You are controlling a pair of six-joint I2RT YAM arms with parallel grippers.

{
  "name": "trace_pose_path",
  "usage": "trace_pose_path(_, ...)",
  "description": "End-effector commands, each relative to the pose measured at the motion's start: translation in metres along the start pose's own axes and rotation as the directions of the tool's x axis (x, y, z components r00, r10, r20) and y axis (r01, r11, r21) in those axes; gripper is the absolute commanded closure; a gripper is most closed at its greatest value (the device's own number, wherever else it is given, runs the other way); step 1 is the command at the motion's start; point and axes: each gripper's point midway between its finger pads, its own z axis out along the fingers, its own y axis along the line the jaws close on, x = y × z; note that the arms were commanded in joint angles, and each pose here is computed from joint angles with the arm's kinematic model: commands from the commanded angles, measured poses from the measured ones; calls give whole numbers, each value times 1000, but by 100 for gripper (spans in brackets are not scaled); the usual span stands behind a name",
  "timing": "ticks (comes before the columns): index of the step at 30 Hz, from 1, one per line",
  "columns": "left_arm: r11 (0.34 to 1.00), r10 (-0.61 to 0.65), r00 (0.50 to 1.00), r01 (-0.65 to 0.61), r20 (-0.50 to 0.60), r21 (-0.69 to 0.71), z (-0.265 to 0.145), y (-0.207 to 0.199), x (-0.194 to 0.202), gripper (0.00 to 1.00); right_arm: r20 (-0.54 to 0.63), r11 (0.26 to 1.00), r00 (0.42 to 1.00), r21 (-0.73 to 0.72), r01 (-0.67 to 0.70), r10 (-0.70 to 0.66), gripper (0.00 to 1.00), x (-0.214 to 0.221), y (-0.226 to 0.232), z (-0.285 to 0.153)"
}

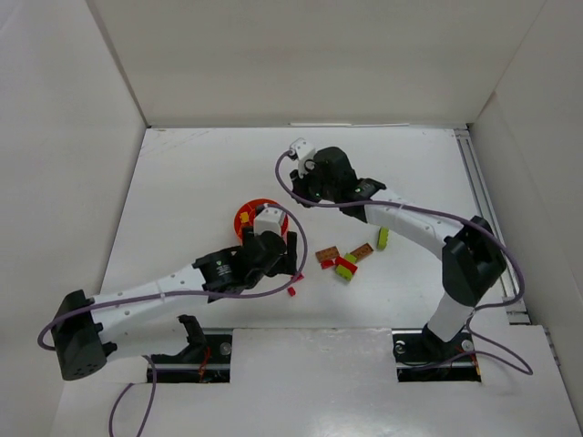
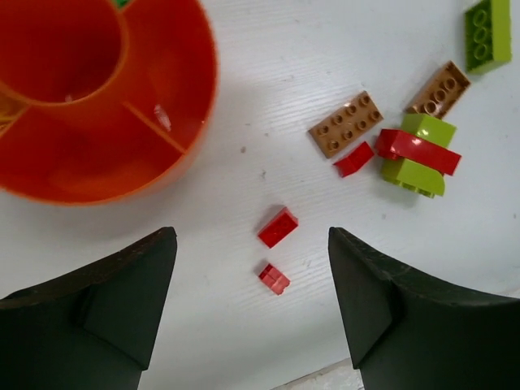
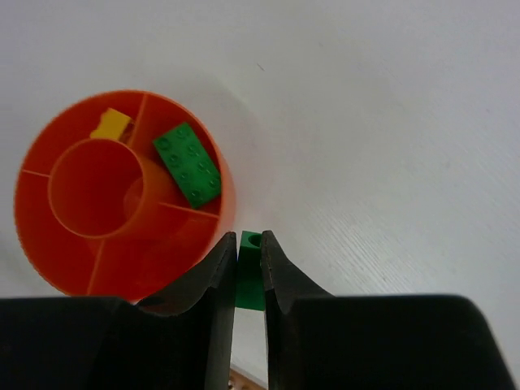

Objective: Sort the legos into containers by color

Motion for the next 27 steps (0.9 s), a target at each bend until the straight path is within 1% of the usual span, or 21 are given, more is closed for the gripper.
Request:
trace_pose_path(1,979,-150,984,160,92,-124,-22,32,-26,26,116,991,991,-107,81,-69,84,-45,32,12)
trace_pose_path(3,970,-188,976,202,114,-132,-32,39,-32,21,147,984,985,-141,108,-87,84,-57,43,16)
trace_pose_path(5,965,-234,959,249,161,-82,-48,38,-47,12,148,980,985,-163,115,-91,84,-57,51,25)
trace_pose_path(6,958,-257,949,275,185,-80,-54,42,-54,11,139,978,986,-173,114,-91,84,-52,52,28)
trace_pose_path(7,954,-268,943,288,196,-84,-58,46,-55,8,152,976,984,-180,122,-95,84,-59,58,27)
trace_pose_path(10,936,-328,910,350,255,-45,-79,53,-68,1,130,976,987,-182,117,-94,84,-50,57,39)
trace_pose_path(12,932,-339,900,361,274,-32,-85,55,-72,0,126,974,988,-193,117,-94,84,-49,59,43)
trace_pose_path(13,933,-334,903,357,269,-40,-84,56,-70,0,121,972,988,-202,116,-93,84,-47,60,47)
trace_pose_path(16,924,-355,892,380,280,-37,-89,59,-72,0,110,967,990,-227,116,-92,83,-42,64,53)
trace_pose_path(19,927,-346,898,372,271,-51,-87,60,-69,0,100,967,991,-229,113,-92,81,-38,64,59)
trace_pose_path(20,927,-346,899,372,271,-51,-87,60,-69,0,110,967,990,-228,116,-92,79,-43,64,59)
trace_pose_path(23,928,-340,902,368,265,-59,-85,59,-68,0,101,967,991,-228,113,-92,73,-39,63,62)
trace_pose_path(24,933,-328,911,353,251,-63,-83,58,-65,0,101,967,991,-228,113,-92,71,-39,63,62)
trace_pose_path(25,936,-319,914,345,250,-66,-83,58,-65,0,102,965,991,-237,114,-92,67,-39,65,61)
trace_pose_path(27,939,-311,921,335,234,-73,-79,56,-62,0,100,966,992,-238,105,-83,62,-39,65,61)
